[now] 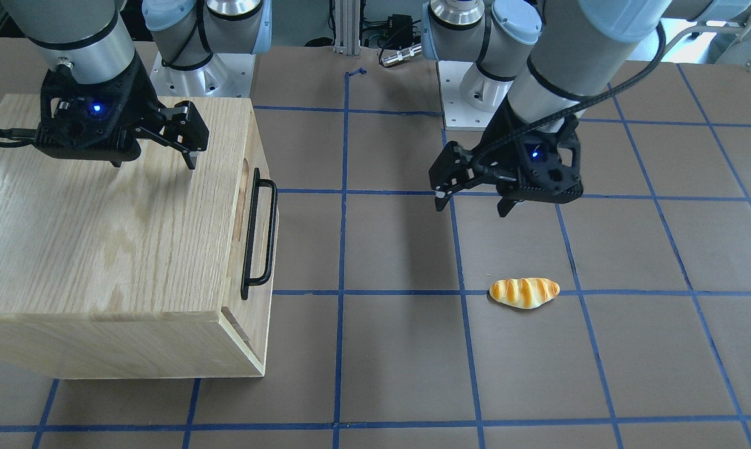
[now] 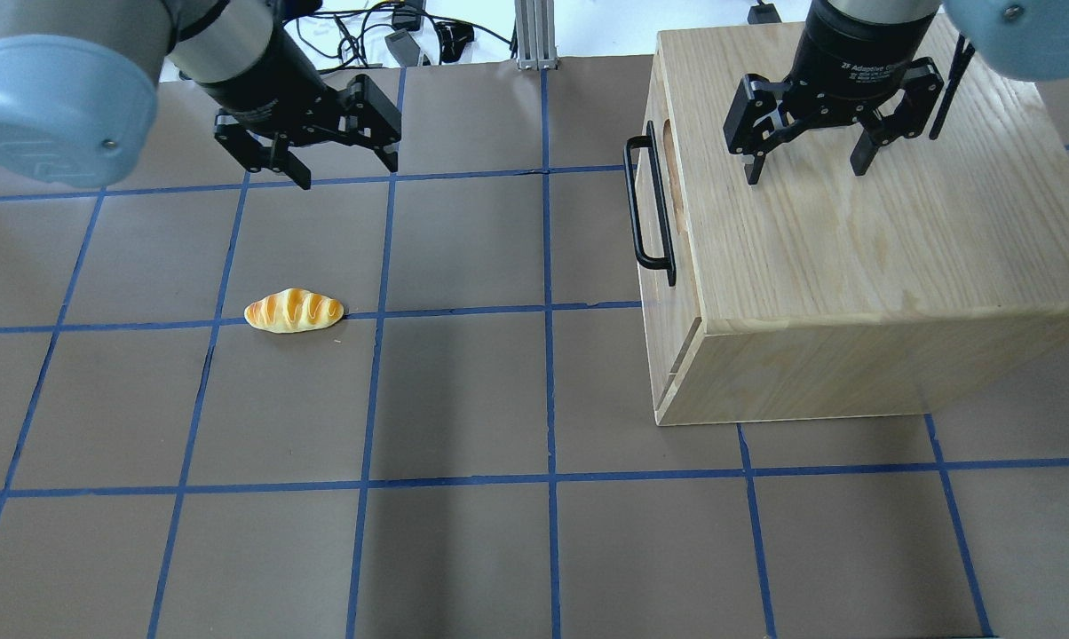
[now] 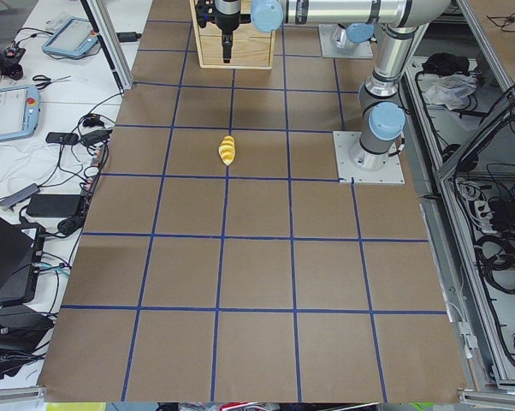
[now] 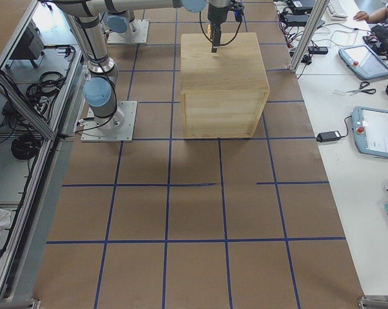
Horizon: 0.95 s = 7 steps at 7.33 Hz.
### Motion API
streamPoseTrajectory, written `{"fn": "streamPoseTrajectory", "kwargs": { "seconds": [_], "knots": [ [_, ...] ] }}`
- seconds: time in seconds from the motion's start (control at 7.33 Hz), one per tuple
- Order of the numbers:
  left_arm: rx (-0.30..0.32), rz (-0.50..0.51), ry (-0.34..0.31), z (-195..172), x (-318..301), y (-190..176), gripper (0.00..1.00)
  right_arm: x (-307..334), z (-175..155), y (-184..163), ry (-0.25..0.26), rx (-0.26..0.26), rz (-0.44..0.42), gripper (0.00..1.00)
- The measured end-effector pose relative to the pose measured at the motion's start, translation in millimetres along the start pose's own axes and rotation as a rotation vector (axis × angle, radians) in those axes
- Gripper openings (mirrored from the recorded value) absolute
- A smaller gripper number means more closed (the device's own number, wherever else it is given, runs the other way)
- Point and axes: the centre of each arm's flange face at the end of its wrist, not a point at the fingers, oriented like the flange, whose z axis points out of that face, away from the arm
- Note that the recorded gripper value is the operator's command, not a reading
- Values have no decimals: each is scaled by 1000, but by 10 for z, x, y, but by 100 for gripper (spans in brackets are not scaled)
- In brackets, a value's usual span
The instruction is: Open upper drawer
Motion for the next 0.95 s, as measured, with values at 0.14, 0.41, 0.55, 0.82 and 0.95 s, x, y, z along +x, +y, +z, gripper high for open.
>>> {"fn": "streamPoseTrajectory", "kwargs": {
  "seconds": [0.14, 0.41, 0.55, 0.82, 0.95],
  "knots": [
    [15, -10, 41, 207, 261, -55, 100, 1, 0, 0, 0, 0, 0, 100],
    [6, -3, 137, 598, 832, -26, 100, 3, 0, -1, 0, 0, 0, 100],
    [-11, 2, 181, 753, 1064, 21, 100, 5, 0, -1, 0, 0, 1, 100],
    [-22, -52, 267, 940, 1391, 71, 100, 5, 0, -1, 0, 0, 1, 100],
    [-28, -61, 279, 995, 1489, 109, 100, 4, 0, -1, 0, 0, 1, 100]
  ]
}}
